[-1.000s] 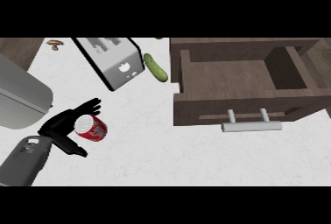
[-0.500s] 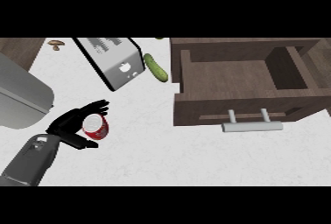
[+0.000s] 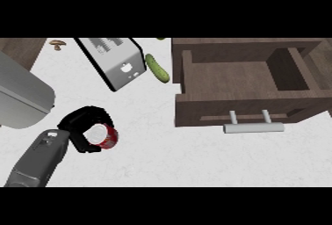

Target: Pick up the can, place it into the drawer and close the drawer

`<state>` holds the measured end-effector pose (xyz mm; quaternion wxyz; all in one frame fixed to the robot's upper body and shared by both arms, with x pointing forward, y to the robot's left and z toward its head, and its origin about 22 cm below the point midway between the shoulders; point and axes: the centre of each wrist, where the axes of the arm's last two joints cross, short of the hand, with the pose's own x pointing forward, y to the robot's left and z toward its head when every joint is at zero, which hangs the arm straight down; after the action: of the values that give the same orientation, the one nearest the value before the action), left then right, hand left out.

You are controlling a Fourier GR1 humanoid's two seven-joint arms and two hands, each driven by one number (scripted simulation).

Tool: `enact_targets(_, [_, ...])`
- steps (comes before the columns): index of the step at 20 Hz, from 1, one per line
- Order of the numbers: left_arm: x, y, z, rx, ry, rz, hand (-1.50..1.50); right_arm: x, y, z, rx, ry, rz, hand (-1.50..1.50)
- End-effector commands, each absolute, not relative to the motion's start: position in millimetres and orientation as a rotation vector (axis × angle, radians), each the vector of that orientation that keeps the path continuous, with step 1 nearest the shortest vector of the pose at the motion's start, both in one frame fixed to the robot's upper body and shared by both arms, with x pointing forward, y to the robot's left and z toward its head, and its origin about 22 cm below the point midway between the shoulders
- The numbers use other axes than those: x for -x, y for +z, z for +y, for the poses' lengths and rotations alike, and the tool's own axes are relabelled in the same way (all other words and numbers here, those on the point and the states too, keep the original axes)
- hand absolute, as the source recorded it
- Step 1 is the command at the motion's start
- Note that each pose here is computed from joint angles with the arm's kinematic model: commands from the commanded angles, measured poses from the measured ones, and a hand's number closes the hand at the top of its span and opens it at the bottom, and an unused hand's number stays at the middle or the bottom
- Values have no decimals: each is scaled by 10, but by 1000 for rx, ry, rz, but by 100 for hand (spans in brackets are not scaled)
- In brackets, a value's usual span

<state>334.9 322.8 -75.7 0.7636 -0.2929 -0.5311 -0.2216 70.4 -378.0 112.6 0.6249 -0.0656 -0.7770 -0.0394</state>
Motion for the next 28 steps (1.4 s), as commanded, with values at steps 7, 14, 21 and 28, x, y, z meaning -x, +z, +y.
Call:
enact_targets(7, [-3330,-817,3055,641,-124,-1419,150,-523,1144,-3738,169,-109,-1749,-150])
enact_targets(14, [-3365,-885,2476,296,280,-1538,150,-529,1128,-3786,201,-118,-1758,-150])
enact_targets(21, [-3593,-198,2119,277,221,-1669,150,-458,1182,-3613,219,-153,-1770,-150])
enact_targets(28, [-3505,612,1740,269,174,-1678,150,-502,1193,-3679,190,-164,-1767,-150])
